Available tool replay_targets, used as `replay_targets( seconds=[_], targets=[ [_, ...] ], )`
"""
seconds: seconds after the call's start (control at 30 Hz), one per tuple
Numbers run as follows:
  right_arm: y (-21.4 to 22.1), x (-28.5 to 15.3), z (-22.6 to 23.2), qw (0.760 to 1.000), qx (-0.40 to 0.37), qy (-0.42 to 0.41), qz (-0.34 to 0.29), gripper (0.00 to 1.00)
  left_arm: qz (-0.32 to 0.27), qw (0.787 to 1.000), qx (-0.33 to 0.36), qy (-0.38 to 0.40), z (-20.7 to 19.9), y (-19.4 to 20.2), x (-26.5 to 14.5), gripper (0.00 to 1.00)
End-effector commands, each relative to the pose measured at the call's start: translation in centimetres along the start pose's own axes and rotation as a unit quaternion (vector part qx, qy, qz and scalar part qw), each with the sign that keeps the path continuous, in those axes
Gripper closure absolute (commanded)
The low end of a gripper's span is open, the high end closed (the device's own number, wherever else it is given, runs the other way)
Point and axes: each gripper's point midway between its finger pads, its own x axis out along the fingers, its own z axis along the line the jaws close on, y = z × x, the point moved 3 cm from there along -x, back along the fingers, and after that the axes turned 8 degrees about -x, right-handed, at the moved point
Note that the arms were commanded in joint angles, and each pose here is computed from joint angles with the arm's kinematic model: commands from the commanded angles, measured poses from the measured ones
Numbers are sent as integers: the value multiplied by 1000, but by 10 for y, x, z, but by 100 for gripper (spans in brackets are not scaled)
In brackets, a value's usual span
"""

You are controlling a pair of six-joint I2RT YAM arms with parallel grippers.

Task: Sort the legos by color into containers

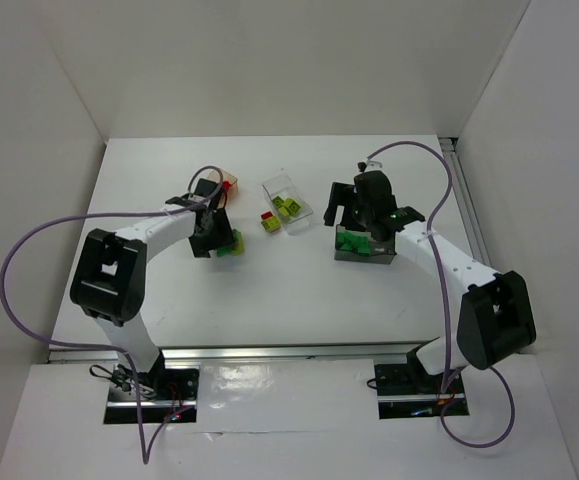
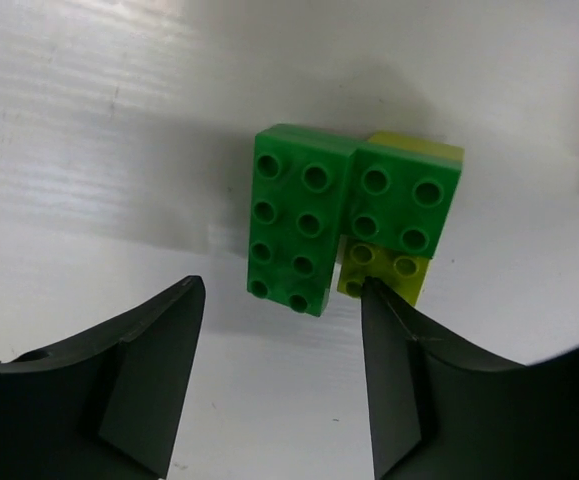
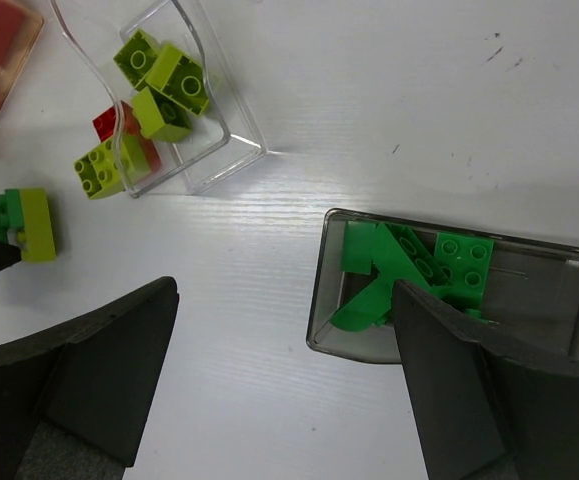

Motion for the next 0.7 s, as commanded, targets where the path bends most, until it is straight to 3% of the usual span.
replay_targets(
  seconds=[0.0, 0.13, 0.2, 0.4, 0.53, 0.67],
  targets=[
    [-5, -2, 1, 1000, 3, 1, -5, 6, -12, 999, 32, 42, -2, -7, 6, 29],
    [-1, -1, -1, 1000, 3, 3, -1, 6, 11, 997, 31, 73, -4, -4, 15, 35],
    [-1, -1, -1, 1000, 3, 3, -1, 6, 19, 997, 31, 75, -4, -1, 17, 45],
    [-1, -1, -1, 1000, 3, 3, -1, 6, 23, 996, 27, 78, -5, 1, 23, 54],
    [6, 0, 10, 1000, -5, -26, 15, 6, -6, 995, 22, 95, -9, -12, 4, 74],
    [7, 0, 31, 996, -26, -77, 24, 6, -25, 993, 33, 109, -14, -21, -15, 79]
  ],
)
